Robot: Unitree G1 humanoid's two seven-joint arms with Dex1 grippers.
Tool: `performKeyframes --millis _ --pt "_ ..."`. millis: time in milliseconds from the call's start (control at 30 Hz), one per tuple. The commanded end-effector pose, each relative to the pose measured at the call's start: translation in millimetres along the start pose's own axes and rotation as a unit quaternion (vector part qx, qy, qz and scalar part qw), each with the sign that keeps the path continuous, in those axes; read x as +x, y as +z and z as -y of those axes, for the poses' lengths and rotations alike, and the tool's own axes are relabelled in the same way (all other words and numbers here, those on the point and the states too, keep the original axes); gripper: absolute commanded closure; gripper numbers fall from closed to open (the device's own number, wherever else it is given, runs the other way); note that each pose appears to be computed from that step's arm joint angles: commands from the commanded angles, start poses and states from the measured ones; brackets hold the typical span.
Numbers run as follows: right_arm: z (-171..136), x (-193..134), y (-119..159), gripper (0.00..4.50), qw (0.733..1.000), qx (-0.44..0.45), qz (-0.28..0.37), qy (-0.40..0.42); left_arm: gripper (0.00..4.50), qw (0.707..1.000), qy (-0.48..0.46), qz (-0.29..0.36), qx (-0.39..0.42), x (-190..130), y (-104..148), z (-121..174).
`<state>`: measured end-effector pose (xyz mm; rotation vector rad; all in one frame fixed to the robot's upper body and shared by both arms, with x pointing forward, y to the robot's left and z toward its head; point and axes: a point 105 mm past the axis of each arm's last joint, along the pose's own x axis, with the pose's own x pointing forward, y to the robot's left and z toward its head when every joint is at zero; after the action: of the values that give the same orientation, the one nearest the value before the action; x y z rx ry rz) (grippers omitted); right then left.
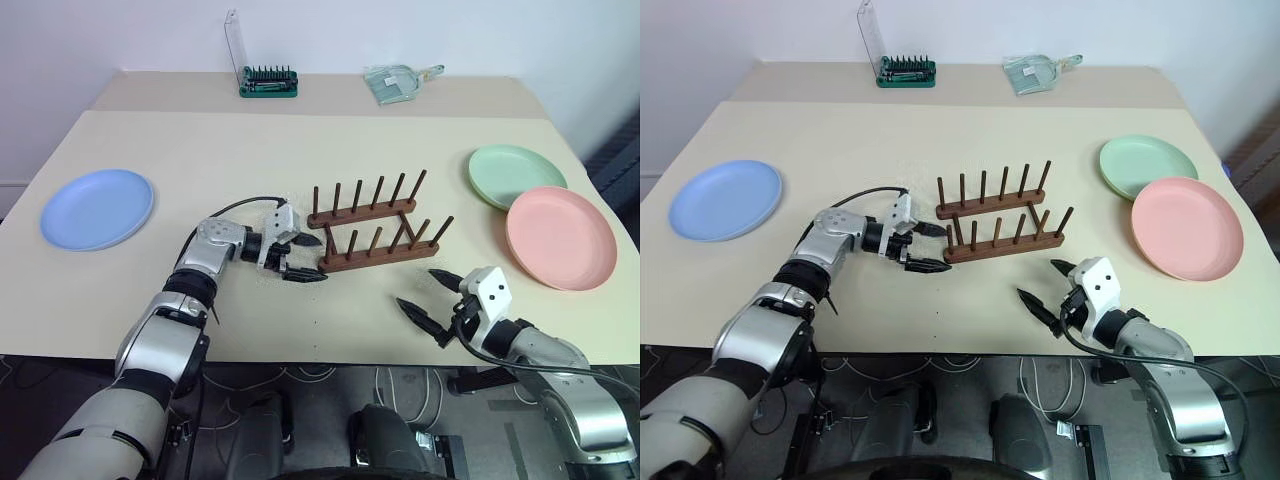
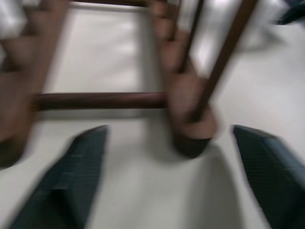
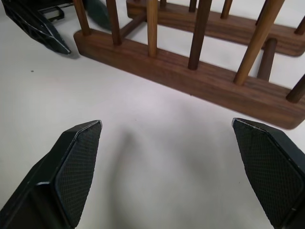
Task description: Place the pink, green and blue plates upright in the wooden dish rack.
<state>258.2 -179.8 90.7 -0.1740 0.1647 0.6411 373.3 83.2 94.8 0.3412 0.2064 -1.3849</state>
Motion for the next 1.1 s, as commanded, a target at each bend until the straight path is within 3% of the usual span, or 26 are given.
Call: performKeyframes --millis 33,133,333,367,500,667,1100 --pt "3.4 -5.1 10.0 0.25 1.0 -0.021 0.011 -0.013 0.01 0.998 0.05 0.017 -0.027 -23.8 -8.2 -6.5" --pt "4.5 -4.3 5.0 1.34 1.0 -0.019 0.0 -0.013 1.0 0.998 0.035 0.02 -0.042 -41.1 -23.8 14.5" --pt "18.8 1.6 4.7 4.41 0.999 -0.038 -0.013 -0.027 4.03 0.998 -0.014 0.031 -0.045 -33.7 -18.8 58.7" --pt "21.6 2.5 2.1 4.5 0.998 -0.043 -0.02 -0.032 4.45 0.999 -0.015 0.029 -0.041 -29.6 -16.2 62.9" --pt "37.1 9.5 -10.3 4.5 0.995 -0.061 -0.054 -0.066 4.45 0.999 -0.021 0.02 -0.025 -0.4 -6.8 77.6" --pt "45.8 18.6 -22.4 4.5 0.989 -0.085 -0.084 -0.087 4.45 0.997 0.067 0.011 -0.021 25.2 -4.8 54.3" --pt "66.8 44.9 -13.8 4.5 0.983 -0.115 -0.068 -0.128 4.45 0.977 0.208 0.021 -0.03 21.2 -11.5 10.4"
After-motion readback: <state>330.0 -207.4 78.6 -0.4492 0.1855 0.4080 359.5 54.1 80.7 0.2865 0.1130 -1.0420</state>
